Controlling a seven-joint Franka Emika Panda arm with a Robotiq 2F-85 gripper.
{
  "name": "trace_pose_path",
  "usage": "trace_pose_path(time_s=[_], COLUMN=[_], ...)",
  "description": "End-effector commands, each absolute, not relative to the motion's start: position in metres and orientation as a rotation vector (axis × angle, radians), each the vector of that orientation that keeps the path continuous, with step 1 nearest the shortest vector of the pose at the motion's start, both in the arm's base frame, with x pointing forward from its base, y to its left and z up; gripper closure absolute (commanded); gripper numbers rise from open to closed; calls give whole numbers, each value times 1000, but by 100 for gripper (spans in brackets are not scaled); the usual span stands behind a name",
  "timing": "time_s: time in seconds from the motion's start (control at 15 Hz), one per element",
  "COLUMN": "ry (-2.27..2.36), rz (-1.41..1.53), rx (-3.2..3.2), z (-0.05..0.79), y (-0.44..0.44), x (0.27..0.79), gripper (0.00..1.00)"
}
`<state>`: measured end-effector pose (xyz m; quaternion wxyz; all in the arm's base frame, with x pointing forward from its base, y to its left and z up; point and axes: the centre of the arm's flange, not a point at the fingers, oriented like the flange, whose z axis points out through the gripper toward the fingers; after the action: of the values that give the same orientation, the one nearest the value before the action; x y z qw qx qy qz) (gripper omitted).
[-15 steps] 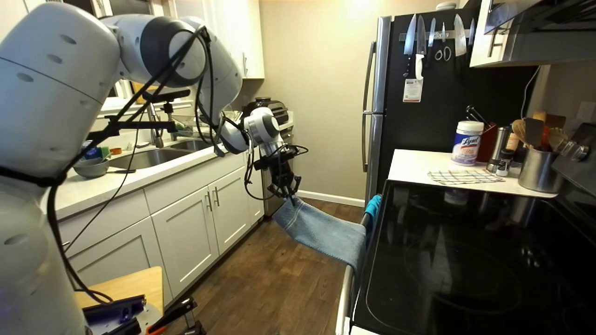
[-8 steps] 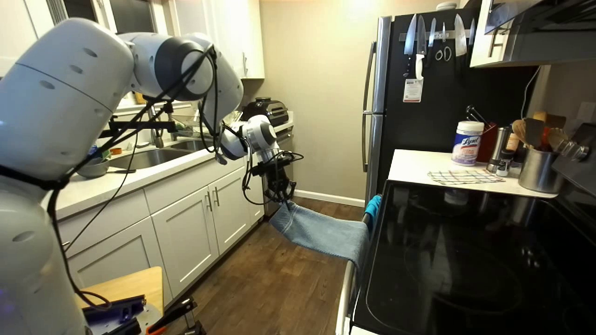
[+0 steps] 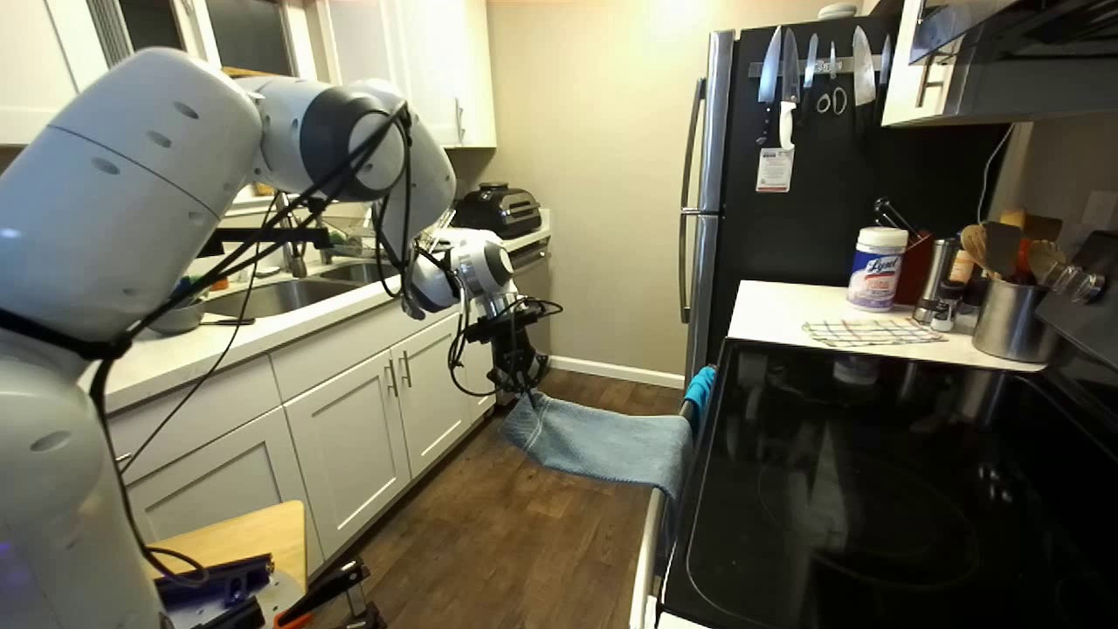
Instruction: Remove the light blue towel from the stove and hang it on the oven handle
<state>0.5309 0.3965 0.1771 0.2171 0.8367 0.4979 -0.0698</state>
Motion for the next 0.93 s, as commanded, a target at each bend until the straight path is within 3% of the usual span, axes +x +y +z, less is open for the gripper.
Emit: trace_pose_path(time_s=[0.0,0.33,0.4,0.53,0.87], ry=[1435,1456,1449,1446,1437], rz=[-234,-253,-264,-261,-274], rx=[2276,2255,2242,2240,2243], z=[174,165,165,163,163], y=[402,406,407,407,408], x=[525,519,518,515,513], gripper=[98,98,68,61,28])
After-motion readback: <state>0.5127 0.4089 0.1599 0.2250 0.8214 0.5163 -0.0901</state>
